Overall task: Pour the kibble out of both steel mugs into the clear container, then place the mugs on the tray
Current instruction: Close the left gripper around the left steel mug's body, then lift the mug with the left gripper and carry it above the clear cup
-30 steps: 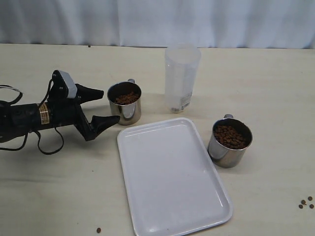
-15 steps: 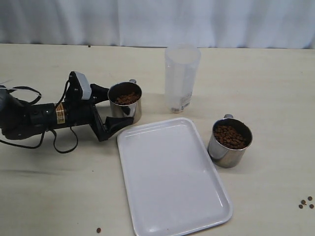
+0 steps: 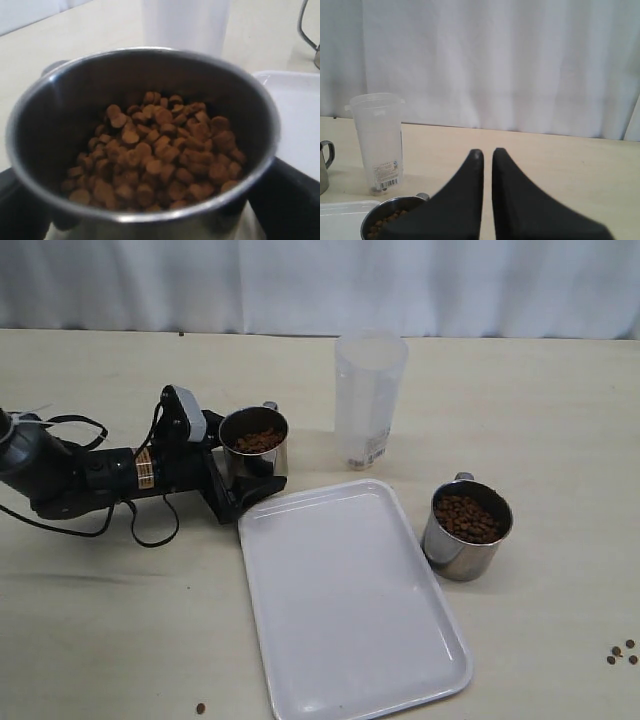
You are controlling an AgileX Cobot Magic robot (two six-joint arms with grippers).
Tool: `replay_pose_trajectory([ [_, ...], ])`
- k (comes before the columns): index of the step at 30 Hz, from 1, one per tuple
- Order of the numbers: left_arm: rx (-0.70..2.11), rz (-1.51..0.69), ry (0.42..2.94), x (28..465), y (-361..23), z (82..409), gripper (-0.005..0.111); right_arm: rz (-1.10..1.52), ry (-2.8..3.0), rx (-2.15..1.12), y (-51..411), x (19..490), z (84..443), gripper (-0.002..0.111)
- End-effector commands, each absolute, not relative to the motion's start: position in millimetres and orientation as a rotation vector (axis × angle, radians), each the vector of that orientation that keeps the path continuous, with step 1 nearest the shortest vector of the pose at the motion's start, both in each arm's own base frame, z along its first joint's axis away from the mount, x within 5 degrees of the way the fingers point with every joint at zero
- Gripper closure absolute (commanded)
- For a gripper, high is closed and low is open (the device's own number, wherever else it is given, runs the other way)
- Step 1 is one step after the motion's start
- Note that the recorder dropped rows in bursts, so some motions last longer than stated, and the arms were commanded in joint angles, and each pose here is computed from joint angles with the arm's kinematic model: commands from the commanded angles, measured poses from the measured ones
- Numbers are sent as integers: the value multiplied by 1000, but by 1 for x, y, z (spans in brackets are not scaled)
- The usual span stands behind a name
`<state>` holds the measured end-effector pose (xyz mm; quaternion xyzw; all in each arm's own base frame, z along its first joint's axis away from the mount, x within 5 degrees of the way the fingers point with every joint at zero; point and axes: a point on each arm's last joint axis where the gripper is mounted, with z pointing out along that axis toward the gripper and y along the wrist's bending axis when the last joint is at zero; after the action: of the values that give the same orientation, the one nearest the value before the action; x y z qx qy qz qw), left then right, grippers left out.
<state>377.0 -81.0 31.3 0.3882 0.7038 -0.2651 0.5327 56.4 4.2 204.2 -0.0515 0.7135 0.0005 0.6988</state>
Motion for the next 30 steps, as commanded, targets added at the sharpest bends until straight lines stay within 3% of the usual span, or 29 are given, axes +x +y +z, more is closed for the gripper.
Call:
replay_pose_trajectory([
  [1, 931, -634, 1670, 383, -87, 30, 38, -1, 1597, -119, 4, 56, 202, 103],
  [9, 908, -621, 1681, 385, -86, 30, 41, -1, 1597, -119, 4, 56, 202, 103],
  [16, 908, -627, 1673, 385, -87, 30, 89, -1, 1597, -119, 4, 56, 202, 103],
  [20, 898, -649, 1647, 386, -87, 40, 107, -1, 1597, -119, 4, 56, 202, 103],
  [23, 885, -629, 1693, 389, -86, 55, 107, -1, 1597, -119, 4, 56, 202, 103],
  [30, 851, -596, 1686, 394, -84, 122, 107, -1, 1597, -119, 4, 56, 202, 103],
])
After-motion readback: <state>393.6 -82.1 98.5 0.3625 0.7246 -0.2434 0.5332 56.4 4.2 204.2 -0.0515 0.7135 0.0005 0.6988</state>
